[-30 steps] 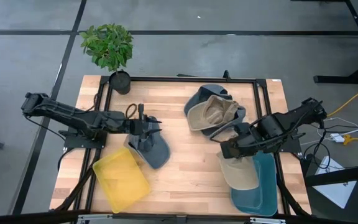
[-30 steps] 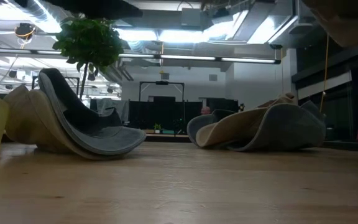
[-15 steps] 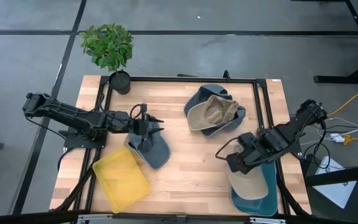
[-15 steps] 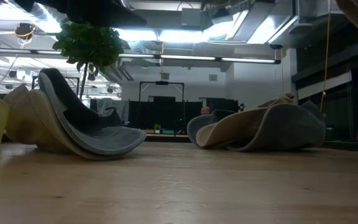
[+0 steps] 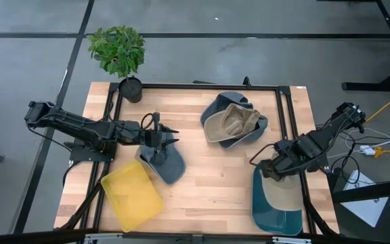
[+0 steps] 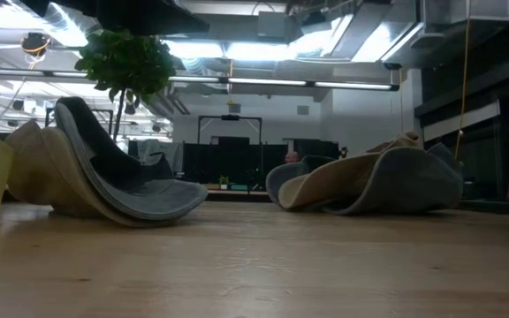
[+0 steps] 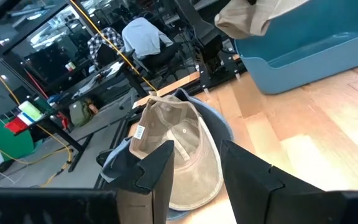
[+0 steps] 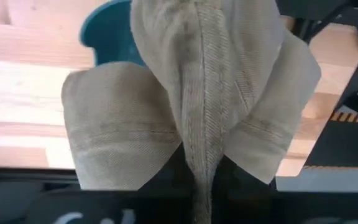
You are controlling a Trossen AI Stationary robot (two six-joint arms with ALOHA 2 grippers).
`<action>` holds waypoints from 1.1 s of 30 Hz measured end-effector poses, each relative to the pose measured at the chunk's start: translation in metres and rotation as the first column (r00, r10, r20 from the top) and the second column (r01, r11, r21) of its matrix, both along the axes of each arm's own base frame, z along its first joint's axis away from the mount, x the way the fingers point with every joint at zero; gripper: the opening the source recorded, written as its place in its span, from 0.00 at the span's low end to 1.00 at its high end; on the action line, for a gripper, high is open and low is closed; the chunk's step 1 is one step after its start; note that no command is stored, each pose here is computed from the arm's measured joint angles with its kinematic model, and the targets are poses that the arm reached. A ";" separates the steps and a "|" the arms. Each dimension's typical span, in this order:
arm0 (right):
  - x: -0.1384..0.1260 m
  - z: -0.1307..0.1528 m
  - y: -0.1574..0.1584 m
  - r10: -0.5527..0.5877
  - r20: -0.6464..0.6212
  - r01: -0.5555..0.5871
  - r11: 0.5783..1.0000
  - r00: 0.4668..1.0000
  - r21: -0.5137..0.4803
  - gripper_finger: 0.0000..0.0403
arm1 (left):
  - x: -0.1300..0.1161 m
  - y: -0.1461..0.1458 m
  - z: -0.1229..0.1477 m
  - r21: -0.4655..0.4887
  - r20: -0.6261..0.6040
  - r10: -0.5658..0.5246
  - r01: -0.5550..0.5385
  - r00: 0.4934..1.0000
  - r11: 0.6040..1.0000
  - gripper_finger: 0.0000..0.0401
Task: Pick & Place hat
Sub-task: Put the middle brown cap into the blue bin, then put the right brown cap into the blue bin
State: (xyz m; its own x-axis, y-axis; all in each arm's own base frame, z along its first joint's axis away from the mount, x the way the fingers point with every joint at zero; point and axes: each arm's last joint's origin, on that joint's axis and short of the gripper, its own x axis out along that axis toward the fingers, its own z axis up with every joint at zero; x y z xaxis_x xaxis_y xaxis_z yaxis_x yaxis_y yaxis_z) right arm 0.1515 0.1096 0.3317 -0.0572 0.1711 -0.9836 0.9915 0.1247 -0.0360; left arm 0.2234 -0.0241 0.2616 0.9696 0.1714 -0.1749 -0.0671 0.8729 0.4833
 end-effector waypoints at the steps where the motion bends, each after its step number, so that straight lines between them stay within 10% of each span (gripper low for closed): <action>1: 0.000 -0.001 0.000 -0.004 -0.007 0.004 1.000 1.000 0.004 0.03 | 0.000 0.000 0.000 0.002 0.000 0.000 0.000 1.000 1.000 0.32; 18: 0.008 -0.030 0.007 -0.008 -0.026 0.009 0.998 1.000 0.058 0.12 | 0.000 0.000 0.000 0.004 0.000 -0.001 0.001 1.000 1.000 0.32; 33: 0.010 -0.033 0.008 0.028 0.001 -0.028 0.998 1.000 0.059 0.49 | 0.000 0.000 -0.001 0.004 -0.006 -0.001 0.001 1.000 1.000 0.31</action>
State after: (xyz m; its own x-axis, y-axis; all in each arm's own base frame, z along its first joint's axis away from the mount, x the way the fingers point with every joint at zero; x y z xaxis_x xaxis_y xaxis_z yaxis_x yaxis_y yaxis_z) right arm 0.1613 0.1180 0.2983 -0.0631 0.2276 -0.9717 0.9876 0.1543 -0.0280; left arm 0.2233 -0.0241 0.2611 0.9687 0.1709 -0.1800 -0.0631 0.8709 0.4874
